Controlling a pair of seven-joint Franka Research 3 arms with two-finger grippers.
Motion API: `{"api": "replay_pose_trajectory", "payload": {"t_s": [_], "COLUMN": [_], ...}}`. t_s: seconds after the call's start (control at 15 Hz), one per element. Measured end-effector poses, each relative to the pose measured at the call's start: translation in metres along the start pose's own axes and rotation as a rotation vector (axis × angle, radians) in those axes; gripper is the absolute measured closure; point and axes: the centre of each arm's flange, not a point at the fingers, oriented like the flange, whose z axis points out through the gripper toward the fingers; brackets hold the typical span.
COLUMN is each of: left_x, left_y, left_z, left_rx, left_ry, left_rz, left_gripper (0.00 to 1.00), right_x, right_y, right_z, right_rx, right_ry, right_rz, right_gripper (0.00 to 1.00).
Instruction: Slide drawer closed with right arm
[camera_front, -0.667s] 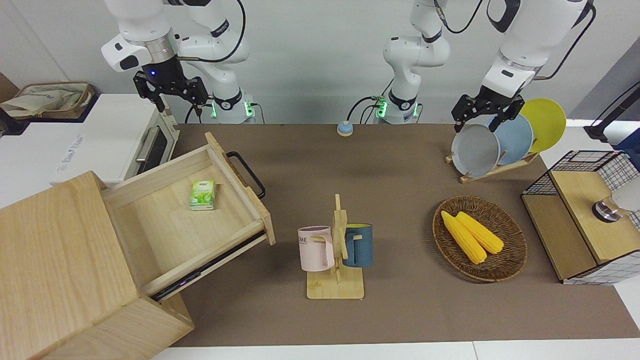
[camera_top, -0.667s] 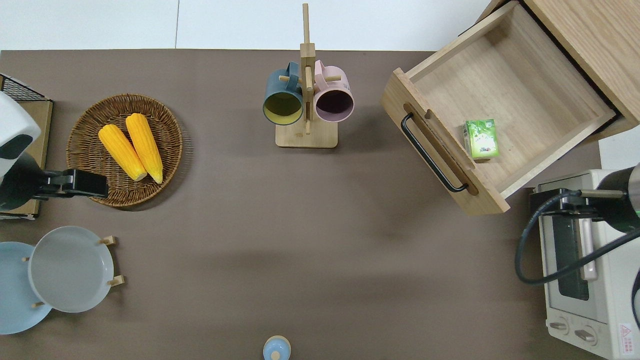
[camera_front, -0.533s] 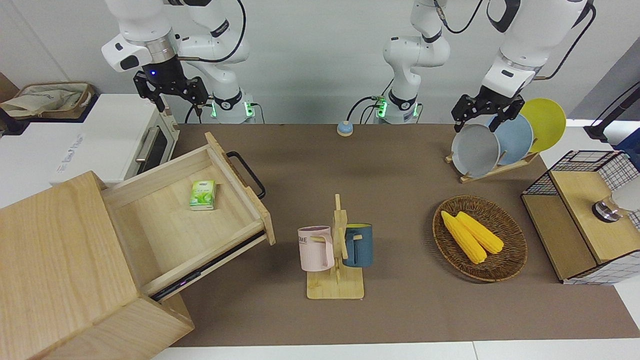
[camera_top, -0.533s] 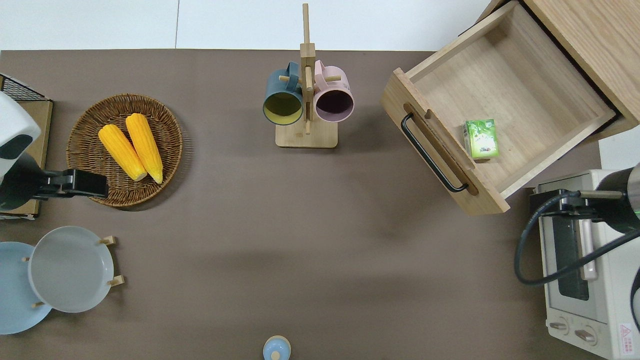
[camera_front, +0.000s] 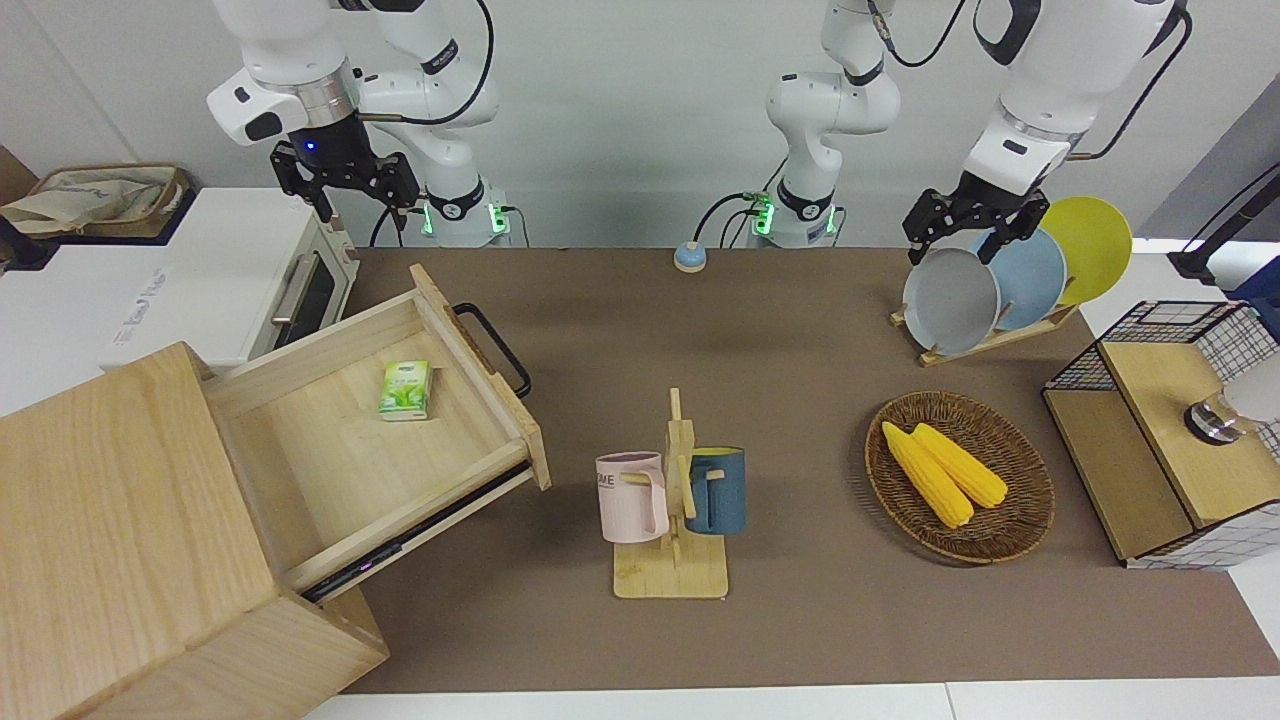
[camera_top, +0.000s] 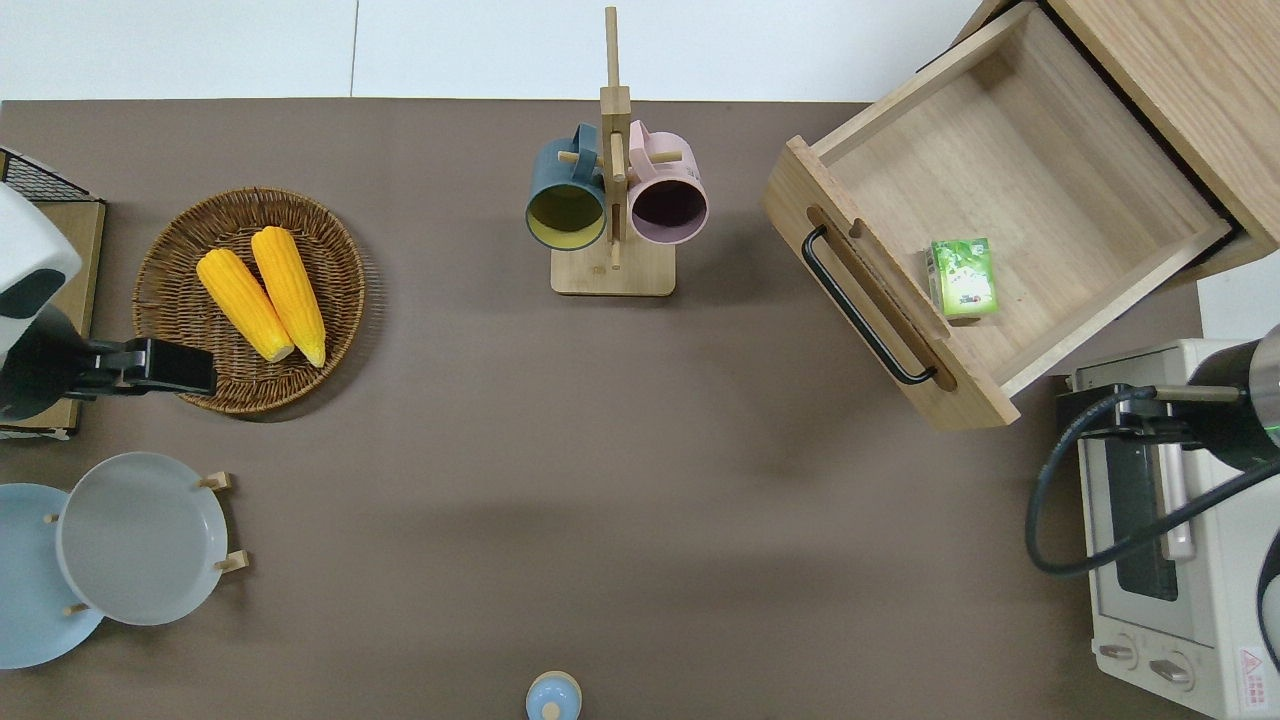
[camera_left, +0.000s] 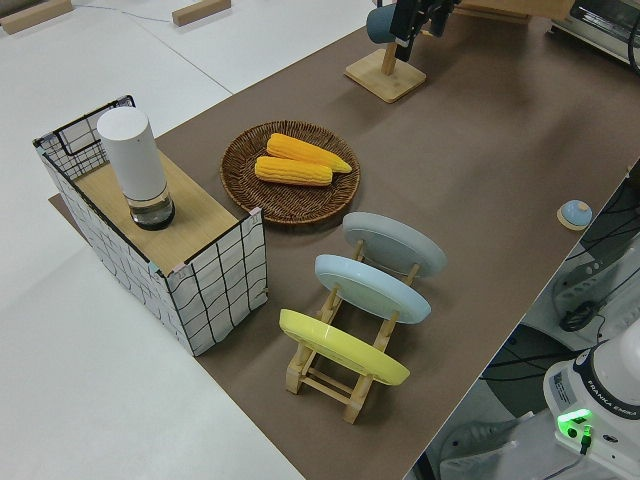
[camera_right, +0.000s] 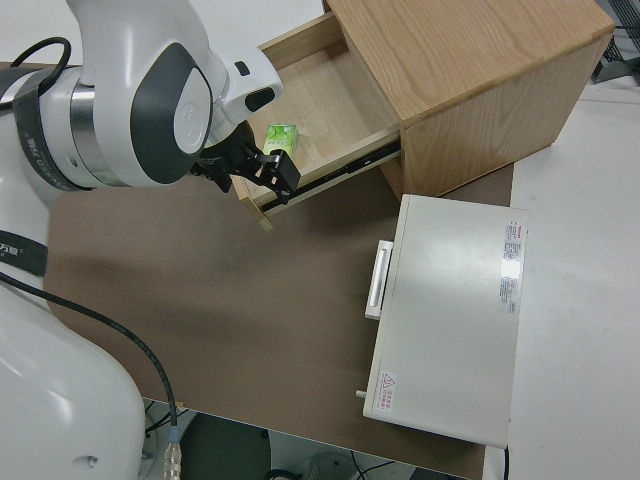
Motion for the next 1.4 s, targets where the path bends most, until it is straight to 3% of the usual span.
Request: {"api": "replay_pose_trajectory", "payload": {"t_s": [0.67,1.27,1.33,1.4], "left_x": [0.0,0.0,0.0,0.0], "left_y": [0.0,0.0,0.0,0.0], "left_z": [0.0,0.0,0.0,0.0], "left_rx": [0.0,0.0,0.0,0.0], "left_ry": [0.0,0.0,0.0,0.0], "left_rz": [0.0,0.0,0.0,0.0], "left_gripper": [0.0,0.0,0.01,0.01], "right_x": [-0.0002,-0.0021,-0.0022,-0.0023], "right_y": [0.0004,0.0013,0.0012,0.0008], "right_z": [0.0002,-0.0021,-0.0022,-0.0024], "right_rx": [-0.01,-0.013,-0.013,-0.012], "right_ry": [-0.001,-0.01,-0.01,-0.01], "right_rz": [0.0,0.016,0.024,0.038], "right_gripper": [0.04,0.91,0.98,0.99]}}
